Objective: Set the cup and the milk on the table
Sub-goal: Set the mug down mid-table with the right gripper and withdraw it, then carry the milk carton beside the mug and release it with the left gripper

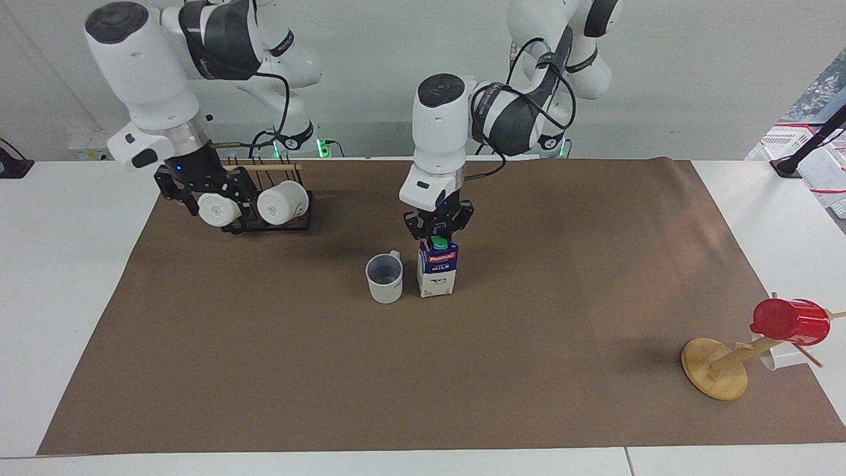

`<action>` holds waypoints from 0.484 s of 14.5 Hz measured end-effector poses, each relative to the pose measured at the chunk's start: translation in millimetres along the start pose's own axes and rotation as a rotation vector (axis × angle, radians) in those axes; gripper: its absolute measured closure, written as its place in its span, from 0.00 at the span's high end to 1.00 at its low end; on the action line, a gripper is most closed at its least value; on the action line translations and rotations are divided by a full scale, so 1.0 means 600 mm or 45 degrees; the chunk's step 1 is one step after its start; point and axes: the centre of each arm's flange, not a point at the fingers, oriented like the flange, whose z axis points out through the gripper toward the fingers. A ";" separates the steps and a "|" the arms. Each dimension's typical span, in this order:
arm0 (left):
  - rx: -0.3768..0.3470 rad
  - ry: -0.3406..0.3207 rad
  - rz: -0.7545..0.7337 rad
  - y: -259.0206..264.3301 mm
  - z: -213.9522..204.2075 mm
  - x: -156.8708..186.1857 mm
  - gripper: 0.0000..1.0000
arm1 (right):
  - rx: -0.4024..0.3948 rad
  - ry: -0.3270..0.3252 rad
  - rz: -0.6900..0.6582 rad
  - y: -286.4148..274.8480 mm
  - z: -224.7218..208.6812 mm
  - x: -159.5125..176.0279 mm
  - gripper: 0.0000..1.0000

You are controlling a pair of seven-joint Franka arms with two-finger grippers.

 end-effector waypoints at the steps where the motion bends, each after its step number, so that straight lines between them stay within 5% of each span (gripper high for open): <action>1: -0.008 0.006 -0.001 0.001 0.000 0.002 0.41 | 0.000 -0.026 -0.003 0.021 -0.009 -0.011 1.00; 7: -0.012 0.059 0.011 0.002 -0.003 0.010 0.41 | 0.002 -0.076 -0.008 0.078 -0.058 -0.029 1.00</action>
